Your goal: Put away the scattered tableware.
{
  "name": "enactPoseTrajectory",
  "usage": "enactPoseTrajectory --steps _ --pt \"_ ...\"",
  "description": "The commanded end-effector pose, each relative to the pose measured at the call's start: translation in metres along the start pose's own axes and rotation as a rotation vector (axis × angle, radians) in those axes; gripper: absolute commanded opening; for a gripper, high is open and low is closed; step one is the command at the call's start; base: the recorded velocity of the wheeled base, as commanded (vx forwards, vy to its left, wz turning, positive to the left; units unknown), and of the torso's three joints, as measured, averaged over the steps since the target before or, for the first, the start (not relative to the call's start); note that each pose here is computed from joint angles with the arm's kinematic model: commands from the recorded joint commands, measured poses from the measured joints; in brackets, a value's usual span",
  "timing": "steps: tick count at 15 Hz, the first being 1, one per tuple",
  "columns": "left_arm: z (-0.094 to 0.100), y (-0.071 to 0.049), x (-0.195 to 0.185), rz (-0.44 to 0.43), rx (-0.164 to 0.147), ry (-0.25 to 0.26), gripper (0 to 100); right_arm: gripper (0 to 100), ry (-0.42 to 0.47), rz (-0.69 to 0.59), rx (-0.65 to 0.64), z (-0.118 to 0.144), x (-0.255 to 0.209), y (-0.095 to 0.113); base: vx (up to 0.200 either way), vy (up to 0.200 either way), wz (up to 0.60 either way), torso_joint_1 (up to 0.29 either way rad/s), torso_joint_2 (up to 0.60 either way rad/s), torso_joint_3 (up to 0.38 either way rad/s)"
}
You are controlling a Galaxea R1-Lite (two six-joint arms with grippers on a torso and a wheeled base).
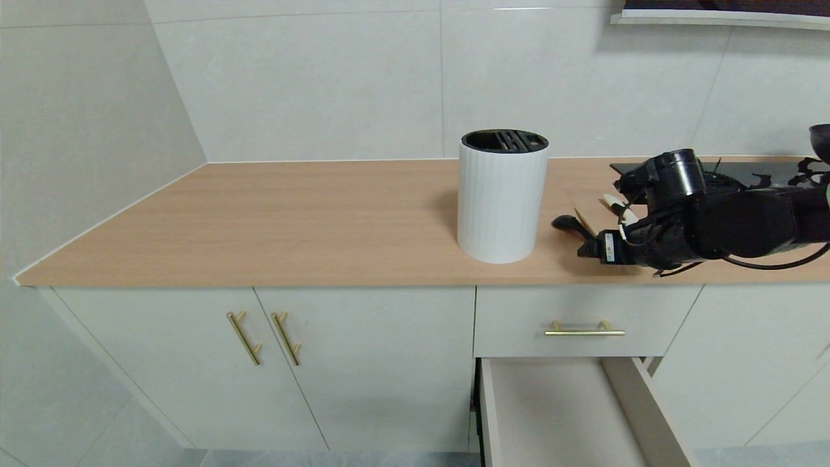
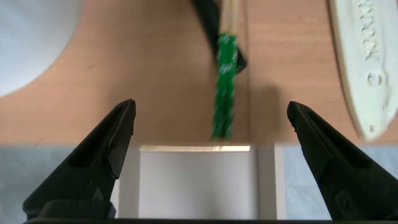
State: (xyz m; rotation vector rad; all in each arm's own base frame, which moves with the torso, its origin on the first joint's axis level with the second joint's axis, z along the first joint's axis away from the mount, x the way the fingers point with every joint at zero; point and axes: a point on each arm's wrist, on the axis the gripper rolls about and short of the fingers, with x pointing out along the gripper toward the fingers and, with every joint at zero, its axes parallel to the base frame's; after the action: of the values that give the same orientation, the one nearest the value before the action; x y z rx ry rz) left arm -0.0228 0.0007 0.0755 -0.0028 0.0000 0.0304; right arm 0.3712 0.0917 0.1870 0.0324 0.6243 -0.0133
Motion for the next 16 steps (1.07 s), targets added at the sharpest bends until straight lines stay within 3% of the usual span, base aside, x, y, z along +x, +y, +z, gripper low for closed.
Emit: enactPoseTrajectory --steps 1,8,9,16 --pt "0.0 0.0 0.0 0.0 0.0 0.0 100 100 0.021 -0.008 -0.004 -0.0057 0.0116 0.0008 0.0 0.0 0.0 0.0 0.0 0.0" --pt "0.0 0.0 0.0 0.0 0.0 0.0 100 100 0.022 -0.013 -0.001 -0.005 0.0168 0.0007 0.0 0.0 0.0 0.0 0.0 0.0" --pt "0.0 0.0 0.0 0.0 0.0 0.0 100 0 0.019 -0.013 0.001 -0.0042 0.0162 0.0002 0.0 0.0 0.0 0.0 0.0 0.0" --pt "0.0 0.0 0.0 0.0 0.0 0.0 100 0 0.009 -0.023 0.009 -0.0007 0.011 -0.0053 0.0 0.0 0.0 0.0 0.0 0.0"
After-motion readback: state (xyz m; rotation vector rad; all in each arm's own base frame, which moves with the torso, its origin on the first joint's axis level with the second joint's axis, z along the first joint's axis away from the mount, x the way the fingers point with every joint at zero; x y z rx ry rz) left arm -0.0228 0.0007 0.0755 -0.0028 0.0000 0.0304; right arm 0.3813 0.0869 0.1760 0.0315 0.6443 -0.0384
